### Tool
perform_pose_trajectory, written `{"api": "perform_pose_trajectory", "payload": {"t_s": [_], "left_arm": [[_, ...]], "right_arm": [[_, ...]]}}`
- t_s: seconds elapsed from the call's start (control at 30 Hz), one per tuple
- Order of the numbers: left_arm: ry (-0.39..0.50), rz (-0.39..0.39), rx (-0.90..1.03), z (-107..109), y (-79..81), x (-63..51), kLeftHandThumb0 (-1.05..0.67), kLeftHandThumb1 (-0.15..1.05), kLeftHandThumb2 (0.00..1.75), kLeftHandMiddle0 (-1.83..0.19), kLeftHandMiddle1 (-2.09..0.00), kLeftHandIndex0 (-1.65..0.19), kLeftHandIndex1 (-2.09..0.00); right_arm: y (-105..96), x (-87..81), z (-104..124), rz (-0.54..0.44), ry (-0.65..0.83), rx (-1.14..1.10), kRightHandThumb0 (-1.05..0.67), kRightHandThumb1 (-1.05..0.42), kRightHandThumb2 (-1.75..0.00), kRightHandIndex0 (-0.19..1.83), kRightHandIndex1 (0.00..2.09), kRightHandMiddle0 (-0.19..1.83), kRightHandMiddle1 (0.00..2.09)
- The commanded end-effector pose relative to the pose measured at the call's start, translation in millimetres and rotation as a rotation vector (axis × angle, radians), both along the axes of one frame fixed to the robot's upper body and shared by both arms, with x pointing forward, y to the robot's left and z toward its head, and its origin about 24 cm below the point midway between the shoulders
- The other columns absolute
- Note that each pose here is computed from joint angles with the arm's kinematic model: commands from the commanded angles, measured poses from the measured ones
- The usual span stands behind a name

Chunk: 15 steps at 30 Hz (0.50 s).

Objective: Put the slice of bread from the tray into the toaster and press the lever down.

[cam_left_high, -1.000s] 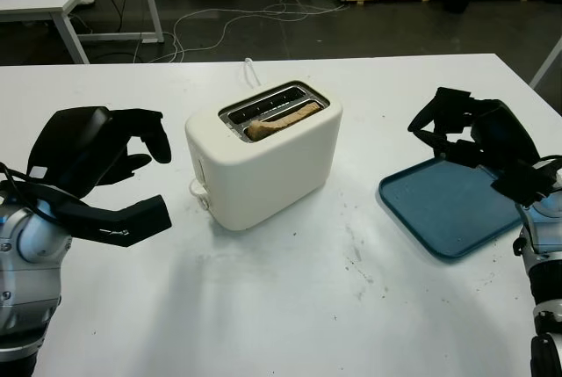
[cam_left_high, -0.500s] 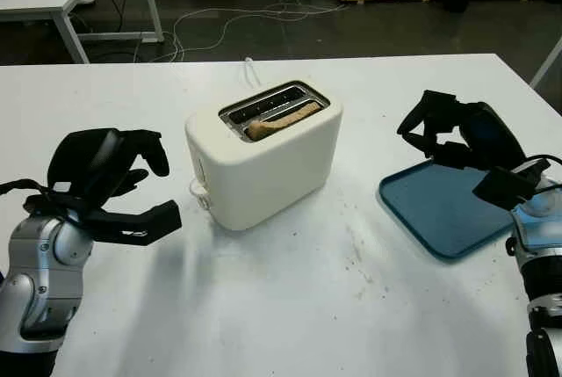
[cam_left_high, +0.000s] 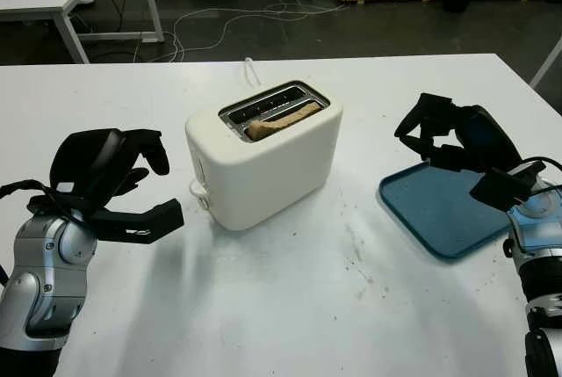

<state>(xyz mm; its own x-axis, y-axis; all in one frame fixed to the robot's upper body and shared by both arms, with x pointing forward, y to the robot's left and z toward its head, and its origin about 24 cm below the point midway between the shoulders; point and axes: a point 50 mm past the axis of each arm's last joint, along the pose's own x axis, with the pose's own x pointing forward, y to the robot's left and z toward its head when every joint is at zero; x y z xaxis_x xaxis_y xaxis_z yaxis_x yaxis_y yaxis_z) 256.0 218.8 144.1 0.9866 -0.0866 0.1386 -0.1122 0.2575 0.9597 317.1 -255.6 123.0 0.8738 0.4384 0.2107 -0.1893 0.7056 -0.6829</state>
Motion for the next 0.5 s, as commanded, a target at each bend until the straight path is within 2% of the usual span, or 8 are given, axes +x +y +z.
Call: {"api": "perform_pose_trajectory", "payload": {"t_s": [0.0,0.17,0.3,0.47], "left_arm": [[-0.007,0.001,-0.001,1.3,-1.3,1.7,0.03,0.90,0.00,-0.82,-1.75,-0.81,-1.38],[-0.006,-0.003,-0.002,1.9,-1.9,2.1,0.04,0.90,0.00,-0.83,-1.75,-0.81,-1.38],[-0.010,-0.003,-0.008,1.7,-1.7,2.2,0.04,0.89,0.00,-0.84,-1.75,-0.82,-1.41],[-0.014,-0.006,-0.008,1.5,-1.4,2.1,0.04,0.89,0.00,-0.85,-1.75,-0.81,-1.43]], "right_arm": [[0.2,2.8,7.6,-0.002,-0.033,0.004,-0.40,-0.92,-0.36,0.85,1.75,0.67,1.47],[-0.3,3.0,7.2,0.004,-0.026,0.015,-0.40,-0.92,-0.36,0.85,1.75,0.65,1.55],[-0.1,3.0,7.9,0.007,-0.025,0.014,-0.41,-0.92,-0.36,0.85,1.75,0.66,1.53],[0.1,2.9,7.8,0.008,-0.031,0.011,-0.41,-0.92,-0.36,0.86,1.75,0.61,1.67]]}}
